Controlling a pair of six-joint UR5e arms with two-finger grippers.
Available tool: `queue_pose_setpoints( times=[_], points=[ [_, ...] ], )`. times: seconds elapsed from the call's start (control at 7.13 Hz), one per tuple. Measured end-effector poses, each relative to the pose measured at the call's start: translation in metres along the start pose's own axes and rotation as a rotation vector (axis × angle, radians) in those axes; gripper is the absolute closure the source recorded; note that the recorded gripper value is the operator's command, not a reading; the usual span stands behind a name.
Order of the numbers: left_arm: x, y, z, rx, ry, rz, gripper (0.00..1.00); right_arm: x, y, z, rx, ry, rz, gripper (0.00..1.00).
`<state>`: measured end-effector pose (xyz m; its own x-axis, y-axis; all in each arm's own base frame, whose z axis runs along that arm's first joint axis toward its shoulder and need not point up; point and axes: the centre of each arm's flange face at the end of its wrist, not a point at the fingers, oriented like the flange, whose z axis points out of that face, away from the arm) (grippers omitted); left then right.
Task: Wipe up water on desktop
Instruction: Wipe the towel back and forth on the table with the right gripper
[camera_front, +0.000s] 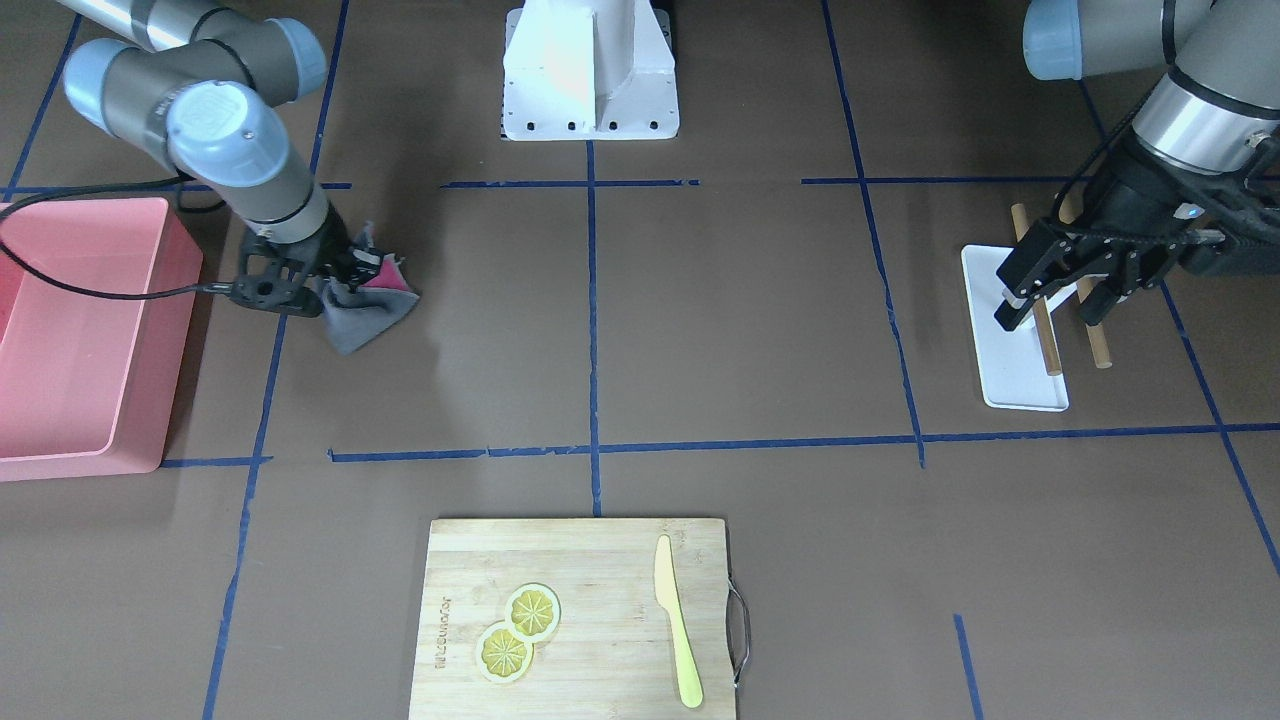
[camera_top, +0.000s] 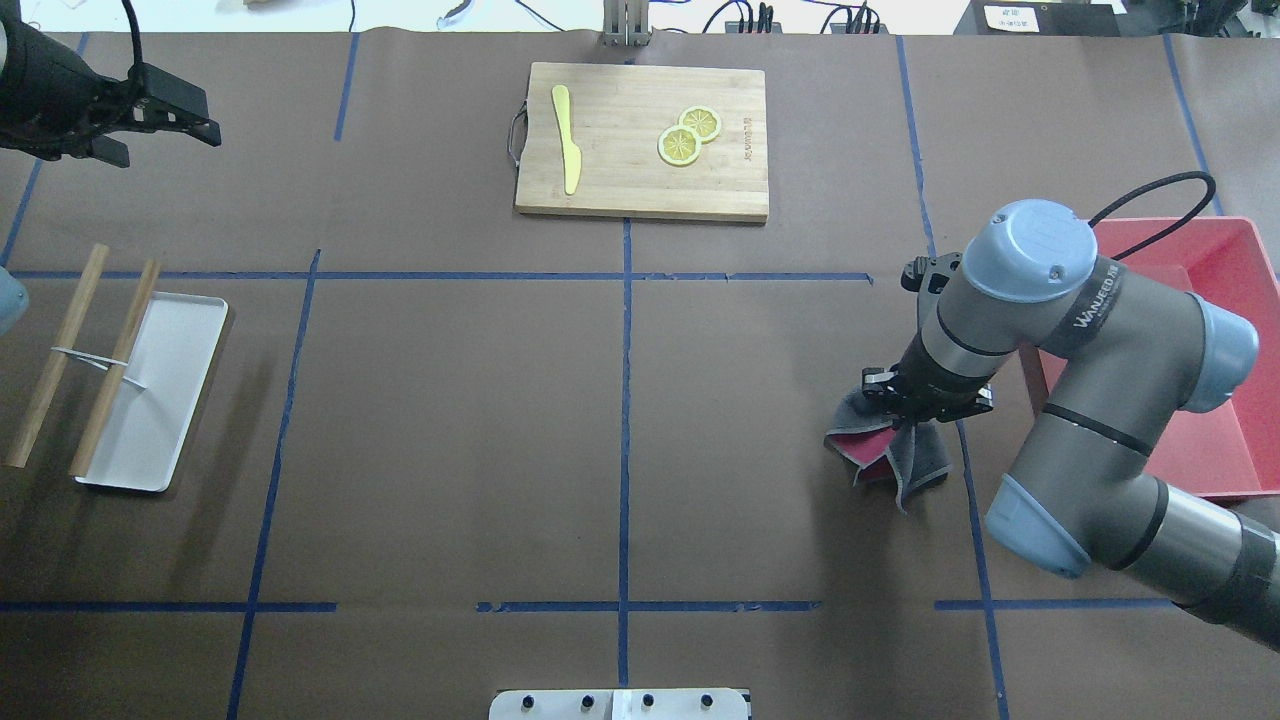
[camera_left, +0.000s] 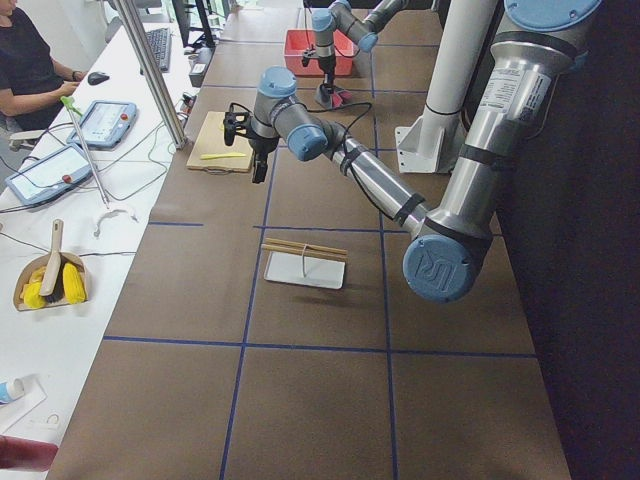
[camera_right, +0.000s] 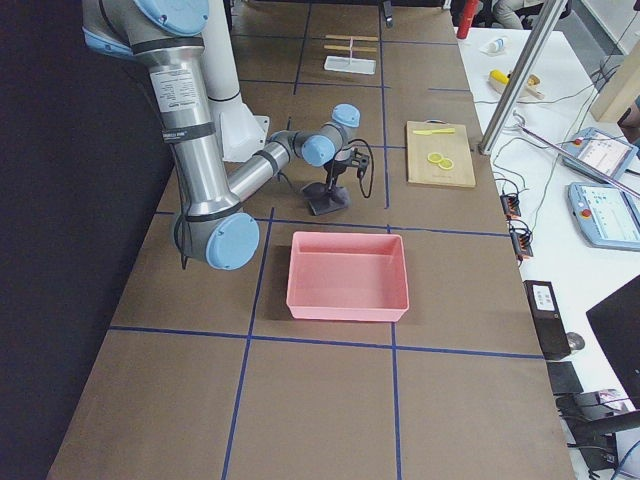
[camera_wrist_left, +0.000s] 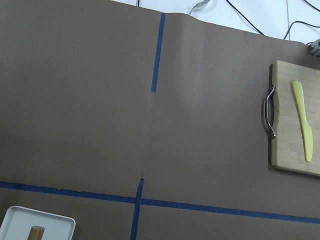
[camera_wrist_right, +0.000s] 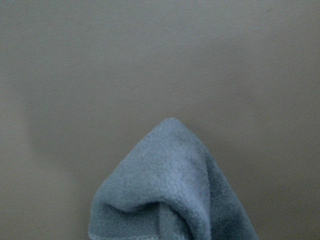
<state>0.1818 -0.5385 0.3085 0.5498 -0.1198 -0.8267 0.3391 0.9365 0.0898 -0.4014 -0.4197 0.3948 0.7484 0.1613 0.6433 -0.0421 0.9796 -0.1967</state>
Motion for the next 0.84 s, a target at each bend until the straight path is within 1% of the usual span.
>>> queue_pose_setpoints(
  times=[0.14,0.28,0.42,0.84],
  points=[
    [-0.001,0.002,-0.002,0.001,0.001,0.0,0.0,-0.007,0.002,0.004,-0.003,0.004,-0.017,1.0],
    [-0.002,0.003,-0.002,0.001,0.001,0.001,0.0,-0.039,0.006,0.008,-0.012,-0.002,-0.017,1.0],
    [-0.002,0.003,-0.003,0.001,0.001,0.0,0.0,-0.084,0.01,0.008,-0.022,-0.013,0.003,1.0],
    [-0.002,0.003,-0.003,0.001,0.002,0.0,0.0,-0.21,0.02,-0.007,-0.037,-0.064,0.063,0.99]
  ],
)
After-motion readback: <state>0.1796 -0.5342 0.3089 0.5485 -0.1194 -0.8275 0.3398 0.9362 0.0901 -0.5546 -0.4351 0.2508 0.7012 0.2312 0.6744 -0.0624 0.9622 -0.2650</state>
